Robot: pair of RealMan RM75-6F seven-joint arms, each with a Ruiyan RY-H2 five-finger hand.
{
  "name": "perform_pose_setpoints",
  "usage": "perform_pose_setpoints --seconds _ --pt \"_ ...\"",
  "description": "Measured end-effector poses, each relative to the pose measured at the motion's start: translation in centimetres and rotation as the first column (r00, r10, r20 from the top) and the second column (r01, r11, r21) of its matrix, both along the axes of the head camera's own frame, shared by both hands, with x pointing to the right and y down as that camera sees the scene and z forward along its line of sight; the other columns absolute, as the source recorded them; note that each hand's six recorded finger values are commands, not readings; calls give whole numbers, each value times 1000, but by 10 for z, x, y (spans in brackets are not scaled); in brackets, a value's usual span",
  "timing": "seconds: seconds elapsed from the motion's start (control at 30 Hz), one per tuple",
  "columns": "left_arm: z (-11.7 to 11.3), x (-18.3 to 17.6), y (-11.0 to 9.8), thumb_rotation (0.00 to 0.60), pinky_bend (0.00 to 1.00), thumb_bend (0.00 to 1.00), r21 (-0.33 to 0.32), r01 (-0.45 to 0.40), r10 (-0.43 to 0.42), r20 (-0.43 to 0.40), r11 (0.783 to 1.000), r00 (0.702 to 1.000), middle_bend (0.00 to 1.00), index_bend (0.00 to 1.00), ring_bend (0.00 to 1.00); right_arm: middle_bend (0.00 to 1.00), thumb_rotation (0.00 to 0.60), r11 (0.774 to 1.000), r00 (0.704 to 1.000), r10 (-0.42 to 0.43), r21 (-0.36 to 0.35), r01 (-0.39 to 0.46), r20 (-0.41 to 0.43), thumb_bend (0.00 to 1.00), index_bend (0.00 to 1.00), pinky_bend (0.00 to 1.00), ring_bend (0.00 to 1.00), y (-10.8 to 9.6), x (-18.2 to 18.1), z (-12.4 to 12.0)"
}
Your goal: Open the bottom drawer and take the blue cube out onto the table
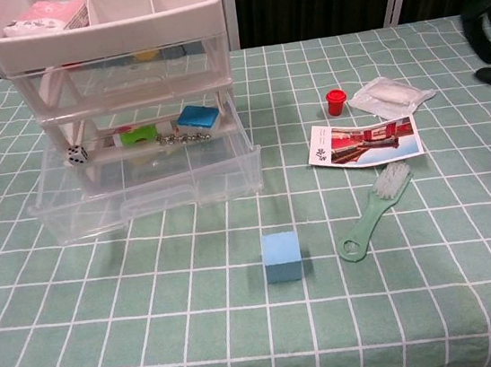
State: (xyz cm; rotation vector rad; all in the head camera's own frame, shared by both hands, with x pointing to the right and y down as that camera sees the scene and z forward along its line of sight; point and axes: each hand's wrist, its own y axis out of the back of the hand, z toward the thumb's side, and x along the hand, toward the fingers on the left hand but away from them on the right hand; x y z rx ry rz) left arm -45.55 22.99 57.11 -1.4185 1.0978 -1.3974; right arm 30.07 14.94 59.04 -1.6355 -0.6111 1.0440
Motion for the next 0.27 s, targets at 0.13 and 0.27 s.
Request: perform_pose_setpoints --seconds 0.13,0.27 --pt "3 6 -2 600 196 53 -8 -12 12 -6 1000 1000 205 237 178 0 600 971 973 229 -68 -230 -22 293 0 0 0 11 65 -15" --pt "5 10 -3 600 193 53 -13 -19 19 -7 1000 1000 205 237 178 0 600 930 934 357 -90 -357 -23 293 0 0 0 32 99 -24"
